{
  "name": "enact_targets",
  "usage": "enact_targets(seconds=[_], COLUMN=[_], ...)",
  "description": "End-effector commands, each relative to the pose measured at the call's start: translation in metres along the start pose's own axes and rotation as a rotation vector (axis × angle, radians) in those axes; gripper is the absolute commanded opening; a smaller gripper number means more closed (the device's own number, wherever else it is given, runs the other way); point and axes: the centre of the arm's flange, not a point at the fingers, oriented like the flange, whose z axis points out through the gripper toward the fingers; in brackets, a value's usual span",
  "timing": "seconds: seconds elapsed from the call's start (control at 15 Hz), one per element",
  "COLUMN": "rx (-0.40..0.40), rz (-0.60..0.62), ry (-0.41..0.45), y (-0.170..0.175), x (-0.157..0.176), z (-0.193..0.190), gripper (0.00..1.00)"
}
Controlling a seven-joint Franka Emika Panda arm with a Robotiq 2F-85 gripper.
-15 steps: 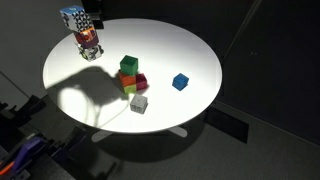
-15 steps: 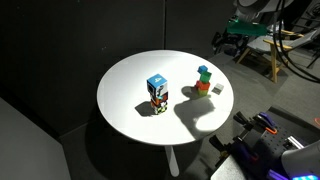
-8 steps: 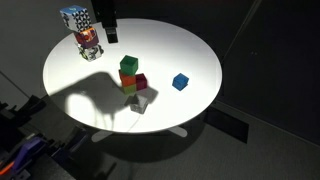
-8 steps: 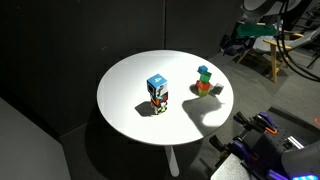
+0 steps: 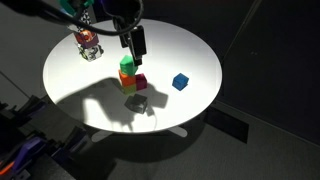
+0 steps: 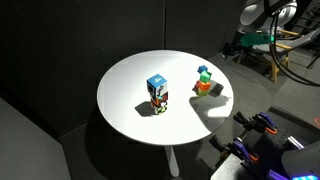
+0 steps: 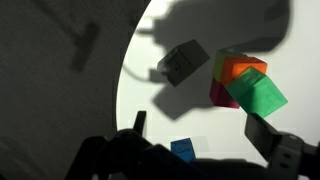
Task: Put the gray block on top of the green block
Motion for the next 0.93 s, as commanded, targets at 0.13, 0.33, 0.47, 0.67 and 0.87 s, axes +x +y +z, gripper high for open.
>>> enact_targets(seconds=[0.13,0.33,0.47,0.67,0.87], rx=[0.012,0.009,-0.004,-0.027,-0.021], rz=[-0.165,-0.216,-0.245,-0.299,-0.273], ry=[0.007,-0.033,-0.047,-0.070,-0.063], y=[0.006,0.012,0.016,0.022,0.017], x=[0.012,0.012,0.012,0.012,0.002], z=[0.035,0.047,0.054,0.061,0.065], gripper=[1.00,1.00,1.00,1.00,1.00])
